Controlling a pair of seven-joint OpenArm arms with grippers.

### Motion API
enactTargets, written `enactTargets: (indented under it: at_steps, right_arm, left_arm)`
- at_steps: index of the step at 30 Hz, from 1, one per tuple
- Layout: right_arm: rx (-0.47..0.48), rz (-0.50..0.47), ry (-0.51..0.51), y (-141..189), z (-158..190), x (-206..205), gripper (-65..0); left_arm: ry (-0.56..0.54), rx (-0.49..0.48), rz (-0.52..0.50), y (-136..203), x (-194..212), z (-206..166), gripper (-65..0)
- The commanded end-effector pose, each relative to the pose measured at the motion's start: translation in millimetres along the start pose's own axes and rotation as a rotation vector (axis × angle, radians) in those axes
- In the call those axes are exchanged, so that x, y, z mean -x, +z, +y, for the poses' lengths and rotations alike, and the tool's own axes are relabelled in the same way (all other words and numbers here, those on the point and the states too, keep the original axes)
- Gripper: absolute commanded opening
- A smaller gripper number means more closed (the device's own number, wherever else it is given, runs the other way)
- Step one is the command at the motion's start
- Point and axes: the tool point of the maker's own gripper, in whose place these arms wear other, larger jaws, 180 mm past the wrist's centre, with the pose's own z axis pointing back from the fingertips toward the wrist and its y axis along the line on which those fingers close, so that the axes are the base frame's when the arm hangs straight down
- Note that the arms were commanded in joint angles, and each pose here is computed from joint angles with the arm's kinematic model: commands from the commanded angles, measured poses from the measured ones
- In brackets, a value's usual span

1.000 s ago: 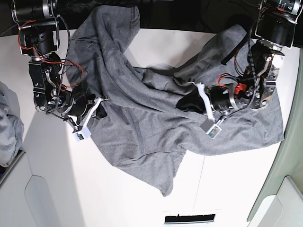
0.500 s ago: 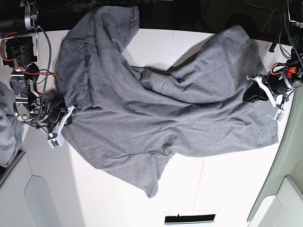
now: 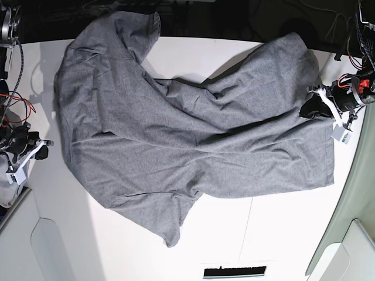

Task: Layout the t-shirt on the table in an organized manner, then fold the t-shirt properly
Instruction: 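Pull the shirt flat with both grippers, then release and withdraw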

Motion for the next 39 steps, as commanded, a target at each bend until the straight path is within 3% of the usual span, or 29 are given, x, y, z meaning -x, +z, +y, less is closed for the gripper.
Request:
enactTargets:
  at_steps: [1,8,12,16,22,28,39]
  right_arm:
    - [-0.037,-0.067,0.004,8.6,4.1,-22.0,-65.0]
    - [-0.279,-0.058,0.003,3.0,102.7,-2.7,-65.0]
    - [-0.365,-0.07,0.006,0.4,151.4,6.3,-65.0]
    - [-0.347,-0.033,0.03,-14.8,166.1,34.9,-65.0]
    - [-0.332,0.105,0.056,-41.2,175.8,93.6,-65.0]
    - [-0.179,0.101,0.11,-54.2,128.0,86.7,-65.0]
    - [0.056,0.088,0.125,-29.6,18.9,43.0,-65.0]
  left_arm:
    - [-0.023,0.002,-0.039,6.3,-14.9,2.7,-63.5]
    - [-0.026,-0.001,-0.112,7.2,-28.2,2.9,-63.5]
    - [-0.014,0.011,-0.116,3.9,-26.8,-1.6,-63.4]
    - [0.005,0.023,-0.048,0.3,-5.5,-6.8,-63.5]
    - [0.096,0.077,-0.006,4.6,29.0,-20.1,-63.5]
    - [0.056,0.044,0.055,0.0,44.4,-18.5,-63.5]
    - [0.027,0.031,0.103,4.0,54.1,-13.8,-63.5]
